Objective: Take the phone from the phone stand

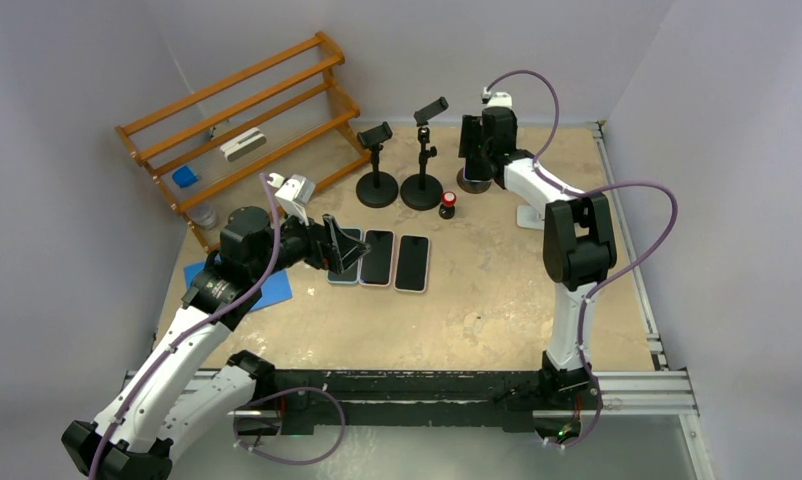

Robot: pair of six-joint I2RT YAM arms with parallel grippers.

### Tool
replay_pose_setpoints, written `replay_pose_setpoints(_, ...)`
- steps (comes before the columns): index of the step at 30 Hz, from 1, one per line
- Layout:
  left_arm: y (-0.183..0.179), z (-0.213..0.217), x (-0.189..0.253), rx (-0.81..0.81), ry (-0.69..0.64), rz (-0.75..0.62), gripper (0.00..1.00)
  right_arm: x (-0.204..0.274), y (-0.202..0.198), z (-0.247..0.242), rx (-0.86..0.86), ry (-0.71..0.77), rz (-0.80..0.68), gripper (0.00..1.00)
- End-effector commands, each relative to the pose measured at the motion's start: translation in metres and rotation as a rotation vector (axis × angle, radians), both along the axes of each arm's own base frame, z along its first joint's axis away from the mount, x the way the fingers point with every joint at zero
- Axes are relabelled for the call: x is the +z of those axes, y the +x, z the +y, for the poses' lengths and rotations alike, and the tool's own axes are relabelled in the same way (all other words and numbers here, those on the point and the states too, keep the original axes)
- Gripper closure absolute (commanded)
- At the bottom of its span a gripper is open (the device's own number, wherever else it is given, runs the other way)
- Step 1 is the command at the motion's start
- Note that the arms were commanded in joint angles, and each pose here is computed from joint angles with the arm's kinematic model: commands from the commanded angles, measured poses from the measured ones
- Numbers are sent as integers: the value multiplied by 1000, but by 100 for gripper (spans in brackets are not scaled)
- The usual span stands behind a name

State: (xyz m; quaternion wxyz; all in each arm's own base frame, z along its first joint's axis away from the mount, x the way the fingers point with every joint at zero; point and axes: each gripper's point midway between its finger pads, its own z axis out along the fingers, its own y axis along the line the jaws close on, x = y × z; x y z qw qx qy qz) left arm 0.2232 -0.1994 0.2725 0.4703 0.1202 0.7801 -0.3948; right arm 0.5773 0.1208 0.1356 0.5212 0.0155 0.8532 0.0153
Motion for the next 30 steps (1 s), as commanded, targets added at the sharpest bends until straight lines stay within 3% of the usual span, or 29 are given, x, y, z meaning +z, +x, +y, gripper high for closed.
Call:
replay_pose_setpoints(1,1,-4,13,-23,-23,-52,6,40,5,0,-3,32,-93,37)
replay_pose_setpoints(9,0,-5,13,-25,-24,-50,6,53,1,-2,-12,42,-123,49)
replay_pose_setpoints(30,0,-5,12,-25,-25,-49,6,89,-9,-6,-23,67,-193,53)
